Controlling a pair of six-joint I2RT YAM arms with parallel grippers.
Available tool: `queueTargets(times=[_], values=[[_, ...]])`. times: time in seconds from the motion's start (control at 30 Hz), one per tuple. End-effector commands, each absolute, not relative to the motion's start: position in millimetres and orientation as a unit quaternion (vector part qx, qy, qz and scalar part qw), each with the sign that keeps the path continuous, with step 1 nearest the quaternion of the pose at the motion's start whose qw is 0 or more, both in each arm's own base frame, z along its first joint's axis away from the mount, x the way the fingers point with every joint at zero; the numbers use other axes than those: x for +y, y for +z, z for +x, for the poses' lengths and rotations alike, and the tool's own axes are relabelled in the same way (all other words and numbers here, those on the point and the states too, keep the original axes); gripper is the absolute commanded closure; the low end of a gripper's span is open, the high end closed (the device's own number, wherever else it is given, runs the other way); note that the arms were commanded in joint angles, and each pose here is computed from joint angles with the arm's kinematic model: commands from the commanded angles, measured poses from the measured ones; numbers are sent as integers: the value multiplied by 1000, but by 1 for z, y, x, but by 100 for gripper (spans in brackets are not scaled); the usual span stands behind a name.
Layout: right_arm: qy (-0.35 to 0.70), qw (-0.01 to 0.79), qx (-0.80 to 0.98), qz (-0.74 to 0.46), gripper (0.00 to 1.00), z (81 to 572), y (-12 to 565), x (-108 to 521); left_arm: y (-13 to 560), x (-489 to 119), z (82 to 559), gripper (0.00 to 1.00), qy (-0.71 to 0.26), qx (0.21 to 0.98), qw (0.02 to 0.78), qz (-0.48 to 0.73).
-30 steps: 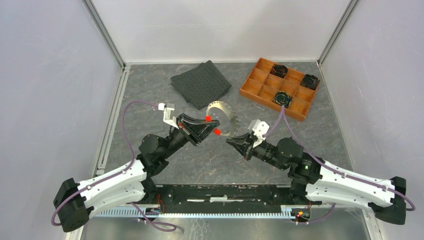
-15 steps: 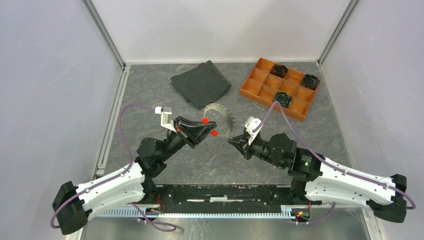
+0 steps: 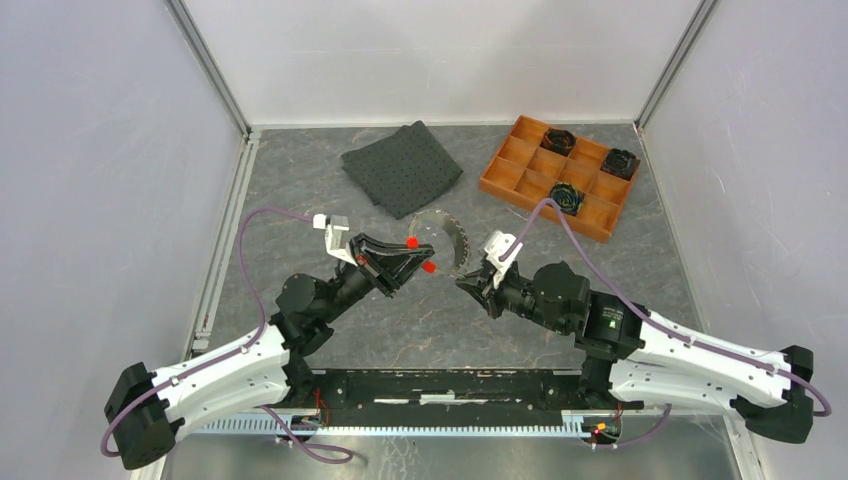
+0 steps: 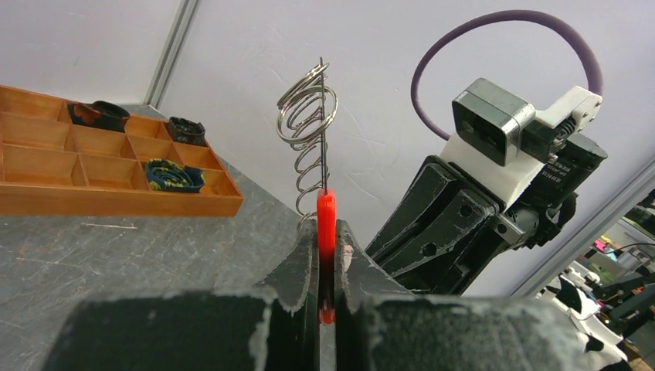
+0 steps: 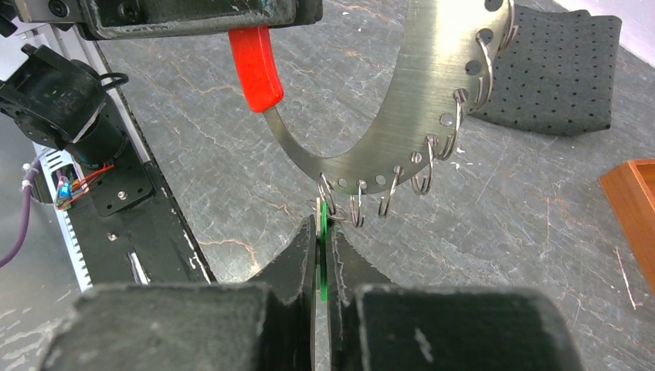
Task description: Remove the keys from the keyring
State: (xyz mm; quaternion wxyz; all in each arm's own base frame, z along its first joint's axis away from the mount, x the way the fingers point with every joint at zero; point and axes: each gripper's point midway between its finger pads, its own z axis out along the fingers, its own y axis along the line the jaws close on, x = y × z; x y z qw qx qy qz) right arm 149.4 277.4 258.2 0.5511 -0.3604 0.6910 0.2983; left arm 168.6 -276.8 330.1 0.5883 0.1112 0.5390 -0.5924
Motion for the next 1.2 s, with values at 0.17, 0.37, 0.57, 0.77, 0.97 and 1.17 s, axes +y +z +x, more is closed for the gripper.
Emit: queueTargets(times=[0.17, 0.37, 0.57, 0.77, 0.97, 1.17], values=[[311, 558, 683, -354, 99, 149, 282, 282, 332, -275, 172, 98, -571, 532, 613, 123], [308, 557, 688, -349, 98, 150, 285, 281, 326, -277, 175, 98, -563, 541, 612, 127], [298, 554, 696, -346, 97, 153, 282, 280, 320, -279, 177, 98, -559, 547, 610, 128], [289, 552, 703, -343, 97, 157, 279, 282, 319, -280, 176, 98, -561, 548, 607, 132], [284, 560, 705, -331, 99, 161, 282, 279, 314, -280, 177, 98, -561, 554, 603, 123], [304, 572, 687, -329, 99, 155, 290, 276, 303, -274, 192, 98, -546, 580, 600, 75]])
